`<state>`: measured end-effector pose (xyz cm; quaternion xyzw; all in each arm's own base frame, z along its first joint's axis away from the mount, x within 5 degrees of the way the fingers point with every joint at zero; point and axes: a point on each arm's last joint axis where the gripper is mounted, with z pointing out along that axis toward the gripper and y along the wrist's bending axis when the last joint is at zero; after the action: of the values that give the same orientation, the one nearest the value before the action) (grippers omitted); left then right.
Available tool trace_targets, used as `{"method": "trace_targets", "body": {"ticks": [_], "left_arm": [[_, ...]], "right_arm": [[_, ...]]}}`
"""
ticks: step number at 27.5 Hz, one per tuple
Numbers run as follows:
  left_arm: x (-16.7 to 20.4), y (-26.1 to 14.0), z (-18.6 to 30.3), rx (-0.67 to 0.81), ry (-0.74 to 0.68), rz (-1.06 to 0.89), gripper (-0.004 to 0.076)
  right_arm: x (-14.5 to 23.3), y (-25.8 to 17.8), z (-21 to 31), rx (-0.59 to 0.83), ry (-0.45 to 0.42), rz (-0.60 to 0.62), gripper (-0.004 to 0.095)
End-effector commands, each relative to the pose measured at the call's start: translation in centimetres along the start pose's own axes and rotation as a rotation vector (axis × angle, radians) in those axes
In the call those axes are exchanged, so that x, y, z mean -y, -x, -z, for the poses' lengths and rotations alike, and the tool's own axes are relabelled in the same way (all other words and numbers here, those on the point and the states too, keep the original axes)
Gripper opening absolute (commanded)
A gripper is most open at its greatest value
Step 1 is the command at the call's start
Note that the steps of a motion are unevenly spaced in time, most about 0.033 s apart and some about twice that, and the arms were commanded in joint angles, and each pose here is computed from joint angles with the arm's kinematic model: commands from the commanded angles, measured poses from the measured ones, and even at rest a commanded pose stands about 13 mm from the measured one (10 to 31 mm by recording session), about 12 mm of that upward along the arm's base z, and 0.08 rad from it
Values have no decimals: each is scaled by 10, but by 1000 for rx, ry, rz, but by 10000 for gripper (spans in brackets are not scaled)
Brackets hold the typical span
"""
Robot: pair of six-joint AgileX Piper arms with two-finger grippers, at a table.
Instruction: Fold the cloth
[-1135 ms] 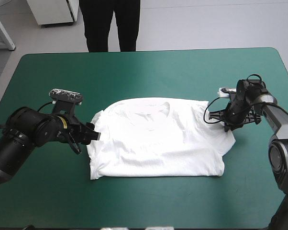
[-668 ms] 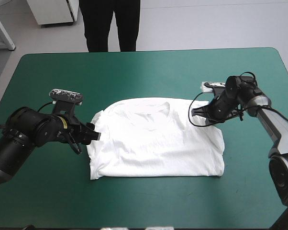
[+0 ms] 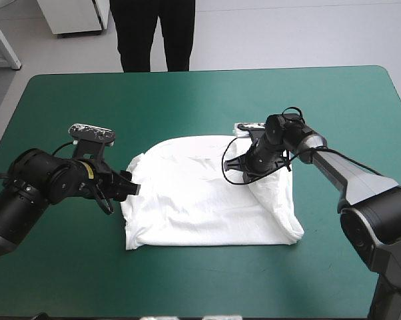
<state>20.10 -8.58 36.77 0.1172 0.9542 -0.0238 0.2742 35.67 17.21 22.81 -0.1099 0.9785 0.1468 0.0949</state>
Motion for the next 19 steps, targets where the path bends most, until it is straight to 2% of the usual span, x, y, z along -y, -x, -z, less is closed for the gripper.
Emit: {"method": "trace_targets", "body": {"ticks": [1, 5, 7, 11, 14, 19], "left_arm": [[1, 7, 13, 80, -18, 11, 545], [1, 7, 13, 80, -18, 11, 545], [1, 7, 13, 80, -18, 11, 545], [1, 7, 13, 76, -17, 11, 545], [0, 6, 13, 69, -15, 16, 545], [-1, 1, 13, 17, -3, 61, 545]], "right_arm": [[-7, 5, 18, 55, 30, 9, 125], [-11, 2, 20, 24, 73, 11, 392], [-13, 0, 27, 28, 84, 11, 493], [-16, -7, 55, 65, 71, 34, 511], [-14, -22, 93, 122, -12, 46, 509], [-3, -58, 125, 146, -120, 34, 509]]}}
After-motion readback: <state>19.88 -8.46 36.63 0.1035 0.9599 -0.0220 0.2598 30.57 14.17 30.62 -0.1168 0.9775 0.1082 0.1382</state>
